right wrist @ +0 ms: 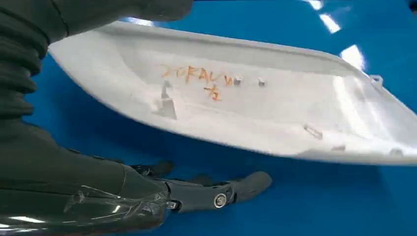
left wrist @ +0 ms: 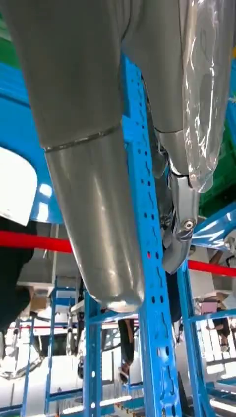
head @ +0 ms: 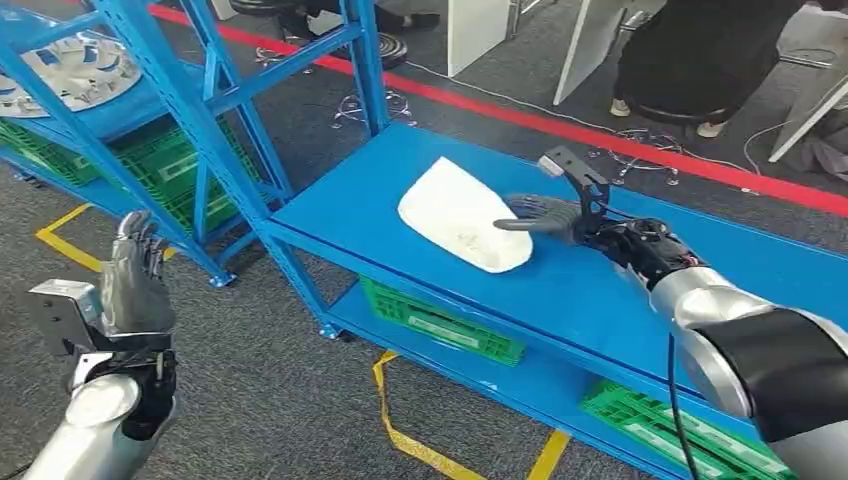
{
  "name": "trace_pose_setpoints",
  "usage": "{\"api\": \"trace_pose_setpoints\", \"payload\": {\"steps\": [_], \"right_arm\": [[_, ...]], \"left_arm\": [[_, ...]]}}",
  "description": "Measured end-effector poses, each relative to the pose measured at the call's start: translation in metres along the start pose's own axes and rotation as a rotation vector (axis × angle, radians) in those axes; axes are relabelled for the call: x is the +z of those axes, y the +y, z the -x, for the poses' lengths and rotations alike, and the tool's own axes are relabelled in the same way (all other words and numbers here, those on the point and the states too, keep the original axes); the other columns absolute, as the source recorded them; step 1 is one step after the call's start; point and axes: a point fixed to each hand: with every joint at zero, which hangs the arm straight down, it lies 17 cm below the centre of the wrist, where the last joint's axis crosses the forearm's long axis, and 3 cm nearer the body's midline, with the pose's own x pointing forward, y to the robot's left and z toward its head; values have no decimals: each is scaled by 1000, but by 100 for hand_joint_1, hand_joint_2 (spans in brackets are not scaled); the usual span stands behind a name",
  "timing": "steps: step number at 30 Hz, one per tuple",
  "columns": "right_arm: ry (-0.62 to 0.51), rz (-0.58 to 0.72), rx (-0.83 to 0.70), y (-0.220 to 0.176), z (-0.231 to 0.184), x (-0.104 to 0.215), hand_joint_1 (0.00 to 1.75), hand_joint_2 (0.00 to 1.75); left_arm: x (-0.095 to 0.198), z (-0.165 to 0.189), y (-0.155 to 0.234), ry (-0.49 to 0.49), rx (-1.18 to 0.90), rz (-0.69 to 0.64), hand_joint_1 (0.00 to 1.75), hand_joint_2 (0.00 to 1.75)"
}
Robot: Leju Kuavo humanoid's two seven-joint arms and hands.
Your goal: Take the parts from the cabinet and place them on the table.
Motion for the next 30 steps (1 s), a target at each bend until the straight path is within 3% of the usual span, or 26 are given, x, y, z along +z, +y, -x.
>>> {"api": "trace_pose_setpoints", "payload": {"steps": [11, 30], "right_arm": [[-100, 84, -8, -17, -17, -1, 0, 175], [-29, 40, -16, -9, -3, -1, 0, 175]], "left_arm": [[1, 0, 0, -2, -6, 0, 0, 0], [1, 1, 0, -1, 0, 1, 0, 0]]}}
